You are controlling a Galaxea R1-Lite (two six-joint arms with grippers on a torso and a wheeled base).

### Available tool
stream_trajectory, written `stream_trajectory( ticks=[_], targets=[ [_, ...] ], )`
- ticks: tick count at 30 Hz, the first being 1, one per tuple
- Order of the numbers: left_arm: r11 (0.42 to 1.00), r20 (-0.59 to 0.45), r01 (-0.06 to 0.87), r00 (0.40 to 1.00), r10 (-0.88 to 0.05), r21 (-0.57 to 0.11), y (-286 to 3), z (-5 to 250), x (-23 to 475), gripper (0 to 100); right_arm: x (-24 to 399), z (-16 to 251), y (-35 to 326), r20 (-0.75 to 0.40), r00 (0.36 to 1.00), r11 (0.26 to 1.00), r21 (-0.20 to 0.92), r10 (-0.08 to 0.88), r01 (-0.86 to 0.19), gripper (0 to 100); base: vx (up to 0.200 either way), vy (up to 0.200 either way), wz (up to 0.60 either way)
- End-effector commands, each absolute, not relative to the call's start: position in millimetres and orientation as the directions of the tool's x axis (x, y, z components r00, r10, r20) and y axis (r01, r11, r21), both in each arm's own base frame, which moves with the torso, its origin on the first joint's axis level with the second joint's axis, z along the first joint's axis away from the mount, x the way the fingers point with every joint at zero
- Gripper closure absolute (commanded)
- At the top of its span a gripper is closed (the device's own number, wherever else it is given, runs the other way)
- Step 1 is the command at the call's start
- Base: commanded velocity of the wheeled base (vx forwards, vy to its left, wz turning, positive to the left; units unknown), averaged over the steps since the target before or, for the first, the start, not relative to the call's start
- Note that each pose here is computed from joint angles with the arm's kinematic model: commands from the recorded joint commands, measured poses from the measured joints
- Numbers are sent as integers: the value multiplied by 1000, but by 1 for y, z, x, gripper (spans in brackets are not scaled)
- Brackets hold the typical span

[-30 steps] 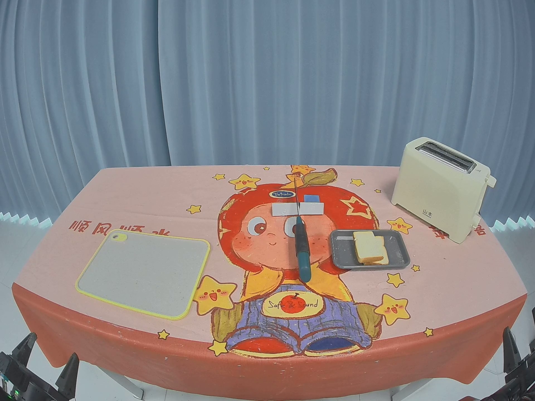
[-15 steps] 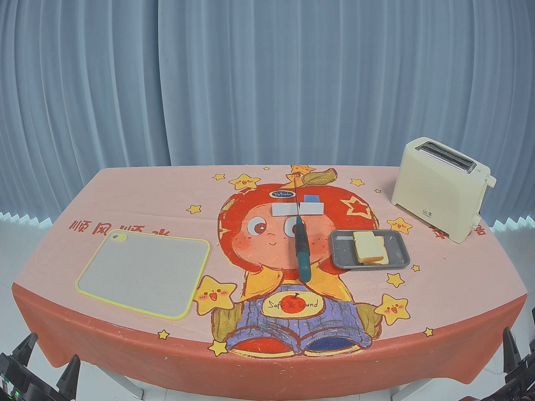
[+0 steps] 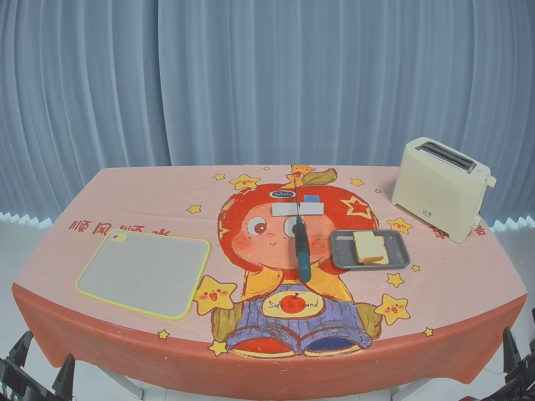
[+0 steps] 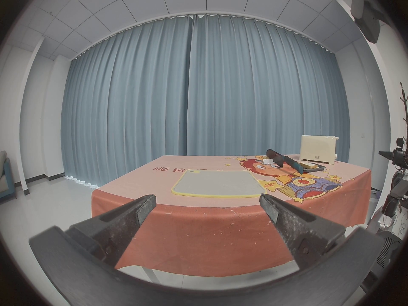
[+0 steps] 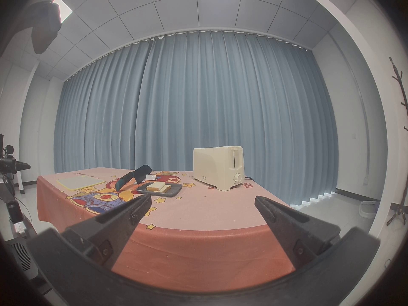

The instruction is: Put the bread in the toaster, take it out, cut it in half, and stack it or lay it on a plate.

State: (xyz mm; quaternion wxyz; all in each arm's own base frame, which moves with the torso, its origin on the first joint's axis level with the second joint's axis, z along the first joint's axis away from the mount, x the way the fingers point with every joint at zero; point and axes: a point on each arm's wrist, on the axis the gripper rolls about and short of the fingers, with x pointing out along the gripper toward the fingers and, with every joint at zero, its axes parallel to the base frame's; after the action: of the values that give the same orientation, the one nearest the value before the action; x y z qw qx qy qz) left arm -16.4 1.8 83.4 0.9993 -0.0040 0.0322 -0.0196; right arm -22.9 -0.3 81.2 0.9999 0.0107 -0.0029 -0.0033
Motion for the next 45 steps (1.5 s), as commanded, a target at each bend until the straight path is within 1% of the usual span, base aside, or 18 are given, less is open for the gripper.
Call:
stream_trajectory(
  ticks=[1, 3, 20, 21, 22, 24, 27, 28, 34, 37, 45],
  targets=[
    [1000, -69, 14, 998, -15, -12, 2, 78, -17, 0, -23, 76, 0, 5, 1000, 1000, 22, -6, 6, 0, 0, 0, 0],
    [1000, -25, -26, 999, 26, -8, 1, 78, -20, 0, -23, 76, 0, 5, 1000, 1000, 22, -6, 6, 0, 0, 0, 0],
    [1000, -25, -23, 999, 23, 5, 1, 78, -20, 0, -23, 76, 0, 5, 1000, 1000, 22, -6, 6, 0, 0, 0, 0],
    [1000, -25, -24, 999, 25, 5, 1, 78, -20, 0, -23, 76, -1, 6, 1000, 999, 20, -26, 26, 0, 0, 0, 0],
    [1000, -25, -24, 999, 25, 4, 1, 78, -20, 0, -23, 78, -1, 20, 1000, 1000, 5, -23, 23, 0, 0, 0, 0],
    [1000, -23, -24, 999, 25, 2, 1, 78, -20, 0, -23, 76, 0, 9, 1000, 1000, -12, 0, 0, 0, 0, 0, 0],
    [1000, -25, -23, 999, 23, 1, 1, 78, -20, 0, -23, 76, -1, 9, 1000, 998, 58, -21, 21, 0, 0, 0, 0],
    [1000, -25, -24, 999, 25, 2, 1, 78, -20, 0, -23, 76, -1, 9, 1000, 998, 62, -25, 24, 0, 0, 0, 0],
    [1000, -25, -23, 999, 23, 1, 1, 78, -20, 0, -23, 76, 0, 9, 1000, 999, 42, -11, 10, 0, 0, 0, 0],
    [1000, -26, -25, 999, 25, 1, 1, 77, -20, 0, -23, 76, -1, 9, 1000, 998, 52, -29, 29, 0, 0, 0, 0],
    [1000, -31, -20, 999, 20, -2, 1, 77, -20, 0, -23, 77, -1, 11, 999, 998, 51, -38, 38, 0, 0, 0, 0]
  ],
)
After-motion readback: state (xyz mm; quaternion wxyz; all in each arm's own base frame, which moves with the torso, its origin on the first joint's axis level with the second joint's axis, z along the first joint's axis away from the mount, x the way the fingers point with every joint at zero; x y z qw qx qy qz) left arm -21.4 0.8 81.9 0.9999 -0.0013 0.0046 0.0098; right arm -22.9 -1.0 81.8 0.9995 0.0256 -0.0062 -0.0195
